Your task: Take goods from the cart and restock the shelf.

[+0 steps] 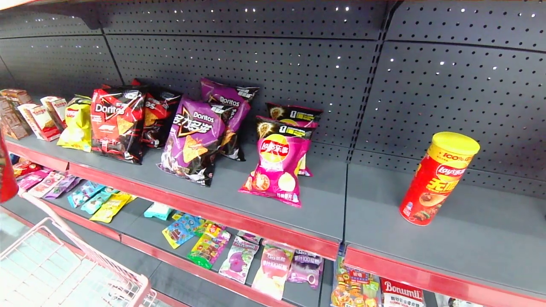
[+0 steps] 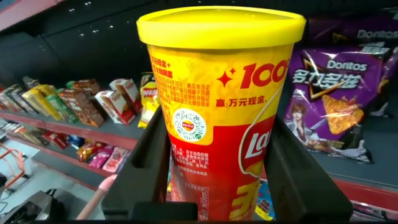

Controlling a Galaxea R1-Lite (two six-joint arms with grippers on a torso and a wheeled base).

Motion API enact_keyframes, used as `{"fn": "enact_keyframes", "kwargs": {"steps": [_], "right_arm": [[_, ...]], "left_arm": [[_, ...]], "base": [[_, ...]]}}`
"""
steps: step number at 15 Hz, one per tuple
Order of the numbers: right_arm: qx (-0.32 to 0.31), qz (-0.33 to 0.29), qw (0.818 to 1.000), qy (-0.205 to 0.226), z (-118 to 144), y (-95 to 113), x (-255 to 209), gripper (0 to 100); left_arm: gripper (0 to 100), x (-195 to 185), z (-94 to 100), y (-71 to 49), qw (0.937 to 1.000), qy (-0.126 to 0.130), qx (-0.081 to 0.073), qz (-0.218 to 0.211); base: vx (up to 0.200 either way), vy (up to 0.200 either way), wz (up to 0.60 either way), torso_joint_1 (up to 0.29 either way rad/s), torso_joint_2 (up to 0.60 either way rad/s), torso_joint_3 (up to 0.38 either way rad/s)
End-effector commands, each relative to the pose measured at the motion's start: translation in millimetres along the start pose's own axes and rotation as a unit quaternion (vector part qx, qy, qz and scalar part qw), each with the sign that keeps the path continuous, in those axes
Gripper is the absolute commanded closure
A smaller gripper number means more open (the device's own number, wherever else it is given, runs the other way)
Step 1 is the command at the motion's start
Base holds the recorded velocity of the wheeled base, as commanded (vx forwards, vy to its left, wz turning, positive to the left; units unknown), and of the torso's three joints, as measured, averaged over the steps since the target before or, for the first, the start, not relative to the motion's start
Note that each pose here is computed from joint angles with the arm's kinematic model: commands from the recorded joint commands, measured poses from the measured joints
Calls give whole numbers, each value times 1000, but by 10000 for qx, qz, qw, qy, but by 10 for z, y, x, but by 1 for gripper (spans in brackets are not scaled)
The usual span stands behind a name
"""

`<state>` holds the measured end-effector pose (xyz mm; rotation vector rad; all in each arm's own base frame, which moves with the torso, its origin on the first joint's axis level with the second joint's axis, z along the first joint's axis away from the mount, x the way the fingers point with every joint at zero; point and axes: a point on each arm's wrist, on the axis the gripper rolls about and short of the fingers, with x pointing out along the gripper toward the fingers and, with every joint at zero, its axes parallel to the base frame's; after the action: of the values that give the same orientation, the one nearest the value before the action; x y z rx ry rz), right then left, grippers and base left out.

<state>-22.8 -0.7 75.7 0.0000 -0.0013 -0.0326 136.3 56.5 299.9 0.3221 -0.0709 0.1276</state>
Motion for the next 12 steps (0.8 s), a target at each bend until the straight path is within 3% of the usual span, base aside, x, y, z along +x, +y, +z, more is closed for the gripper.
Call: {"fn": "enact_keyframes", "kwargs": {"steps": [1, 5, 9, 12], "right_arm": [[0, 2, 10000, -1, 0, 0, 0, 0], [0, 2, 10000, -1, 0, 0, 0, 0], [8, 2, 10000, -1, 0, 0, 0, 0], [8, 2, 10000, -1, 0, 0, 0, 0]], "left_arm": [[100, -4, -125, -161, 9989, 124, -119, -447], [100, -190, -355, -411, 9943, 301, -247, -993], [100, -370, -485, -566, 9896, 308, -283, -1377], [100, -447, -562, -612, 9885, 352, -266, -1448]], "base": [[0, 0, 0, 71, -134, -66], [0, 0, 0, 9, -14, -7], [0, 0, 0, 0, 0, 0], [0, 0, -600, 6, 1, 2]]}}
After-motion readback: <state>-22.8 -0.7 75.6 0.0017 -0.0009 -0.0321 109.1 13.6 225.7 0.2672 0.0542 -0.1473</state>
